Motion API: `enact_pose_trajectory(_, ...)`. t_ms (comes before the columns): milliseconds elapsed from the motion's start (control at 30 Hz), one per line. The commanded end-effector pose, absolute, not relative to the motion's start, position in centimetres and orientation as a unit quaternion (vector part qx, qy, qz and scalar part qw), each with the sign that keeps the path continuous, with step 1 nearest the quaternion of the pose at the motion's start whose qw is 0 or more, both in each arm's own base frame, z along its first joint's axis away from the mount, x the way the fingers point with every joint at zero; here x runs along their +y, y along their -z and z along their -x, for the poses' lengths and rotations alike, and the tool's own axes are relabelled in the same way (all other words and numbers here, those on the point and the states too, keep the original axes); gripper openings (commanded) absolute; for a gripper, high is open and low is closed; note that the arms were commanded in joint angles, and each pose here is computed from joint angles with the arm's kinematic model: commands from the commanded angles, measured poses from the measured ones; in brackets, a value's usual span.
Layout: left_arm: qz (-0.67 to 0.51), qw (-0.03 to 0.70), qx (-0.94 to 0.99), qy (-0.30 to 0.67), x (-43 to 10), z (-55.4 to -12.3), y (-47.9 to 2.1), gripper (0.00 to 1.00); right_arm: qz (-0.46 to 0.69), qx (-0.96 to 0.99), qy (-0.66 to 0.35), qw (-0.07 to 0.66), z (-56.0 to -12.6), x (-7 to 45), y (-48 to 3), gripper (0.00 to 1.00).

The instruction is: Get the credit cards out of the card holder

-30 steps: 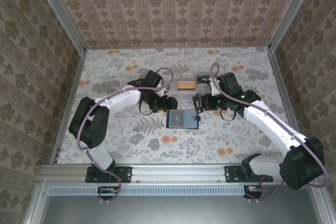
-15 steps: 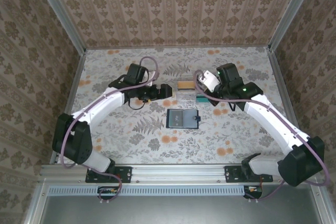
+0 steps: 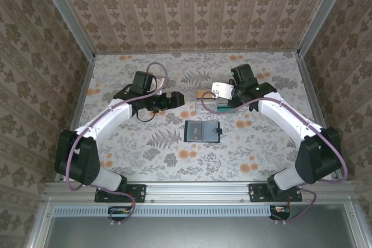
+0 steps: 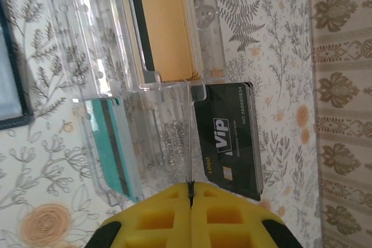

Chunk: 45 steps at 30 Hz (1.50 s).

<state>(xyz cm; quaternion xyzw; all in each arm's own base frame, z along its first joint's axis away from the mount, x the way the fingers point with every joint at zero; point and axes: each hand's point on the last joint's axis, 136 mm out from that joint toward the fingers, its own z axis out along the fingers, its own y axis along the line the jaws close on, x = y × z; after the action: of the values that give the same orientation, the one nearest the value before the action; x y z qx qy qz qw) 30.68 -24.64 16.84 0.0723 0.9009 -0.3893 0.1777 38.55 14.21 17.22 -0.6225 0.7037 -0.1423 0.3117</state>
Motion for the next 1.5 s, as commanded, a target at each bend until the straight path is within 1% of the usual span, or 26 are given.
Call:
enact_pose_trajectory(0, -0.085, 0.187, 0.895, 0.397, -24.3, -30.5, -17.4, 1.0, 0.642, 0.672, 0.183, 0.321, -40.8, 13.9, -18.4, 0.0)
enact_pose_trajectory(267, -0.078, 0.185, 0.896, 0.396, -23.9, -30.7, -17.0, 1.0, 0.64, 0.676, 0.186, 0.316, -41.9, 12.8, -17.7, 0.0)
enact_pose_trajectory(1100, -0.067, 0.177, 0.899, 0.395, -23.5, -31.3, -16.3, 1.0, 0.643, 0.681, 0.17, 0.306, -43.3, 13.1, -14.8, 0.0)
enact_pose_trajectory(1133, -0.066, 0.177, 0.899, 0.395, -23.4, -31.3, -16.3, 1.0, 0.642, 0.681, 0.172, 0.307, -43.4, 13.0, -14.8, 0.01)
enact_pose_trajectory(1167, -0.066, 0.177, 0.899, 0.395, -23.4, -31.3, -16.3, 1.0, 0.64, 0.682, 0.174, 0.308, -43.5, 13.0, -14.7, 0.06)
enact_pose_trajectory(1233, -0.066, 0.177, 0.899, 0.396, -23.5, -31.3, -16.2, 1.0, 0.636, 0.684, 0.176, 0.311, -43.7, 13.0, -14.8, 0.21)
enact_pose_trajectory(1400, -0.065, 0.176, 0.899, 0.396, -23.4, -31.3, -16.1, 1.0, 0.628, 0.69, 0.179, 0.313, -43.9, 12.9, -14.7, 0.24)
enact_pose_trajectory(1467, -0.065, 0.176, 0.898, 0.397, -23.4, -31.4, -16.1, 1.0, 0.625, 0.691, 0.182, 0.315, -44.0, 12.8, -14.7, 0.28)
